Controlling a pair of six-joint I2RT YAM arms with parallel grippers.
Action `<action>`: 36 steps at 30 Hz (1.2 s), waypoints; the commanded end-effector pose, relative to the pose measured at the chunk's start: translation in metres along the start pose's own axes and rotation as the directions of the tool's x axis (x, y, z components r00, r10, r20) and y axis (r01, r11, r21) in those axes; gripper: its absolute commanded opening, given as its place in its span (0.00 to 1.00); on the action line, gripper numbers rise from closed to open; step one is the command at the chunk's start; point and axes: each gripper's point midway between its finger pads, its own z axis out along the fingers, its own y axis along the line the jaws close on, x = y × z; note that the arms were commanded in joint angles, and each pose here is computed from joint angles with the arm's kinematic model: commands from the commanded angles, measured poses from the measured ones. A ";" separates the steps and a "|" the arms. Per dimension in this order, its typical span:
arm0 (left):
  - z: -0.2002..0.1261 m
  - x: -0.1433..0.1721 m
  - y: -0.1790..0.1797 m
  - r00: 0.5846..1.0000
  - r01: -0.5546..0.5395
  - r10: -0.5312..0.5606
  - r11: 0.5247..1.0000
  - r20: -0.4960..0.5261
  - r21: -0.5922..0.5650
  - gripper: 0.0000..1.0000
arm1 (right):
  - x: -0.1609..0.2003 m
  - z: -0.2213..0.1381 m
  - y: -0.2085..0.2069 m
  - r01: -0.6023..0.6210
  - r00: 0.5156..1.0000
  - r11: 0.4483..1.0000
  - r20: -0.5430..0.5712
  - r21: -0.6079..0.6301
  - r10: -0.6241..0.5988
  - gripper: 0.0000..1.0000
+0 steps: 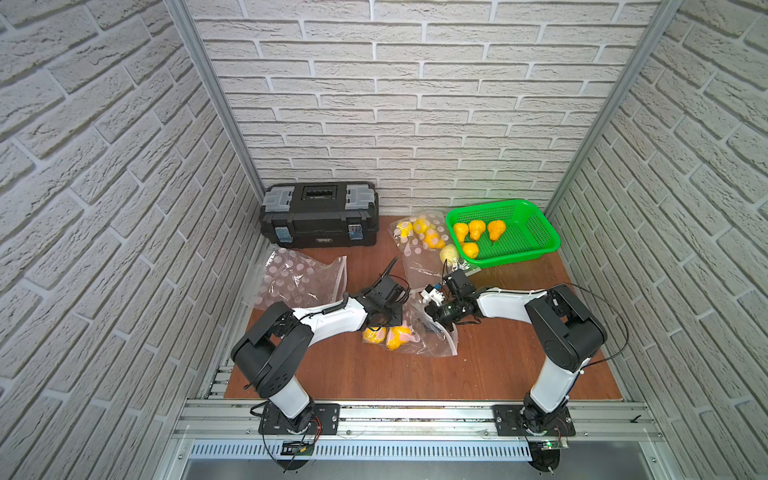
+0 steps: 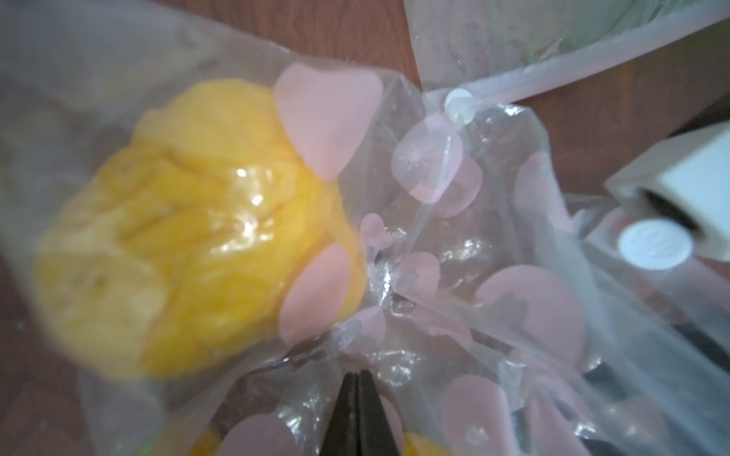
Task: Open the zip-top bag and take out the pear
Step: Pick up the pear from the zipper food storage bag.
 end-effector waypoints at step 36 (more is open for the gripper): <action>-0.016 0.049 0.040 0.972 0.221 -0.231 0.958 -0.036 -0.180 0.11 | -0.012 -0.012 -0.002 0.004 0.997 0.998 0.074 -0.056 0.000 0.32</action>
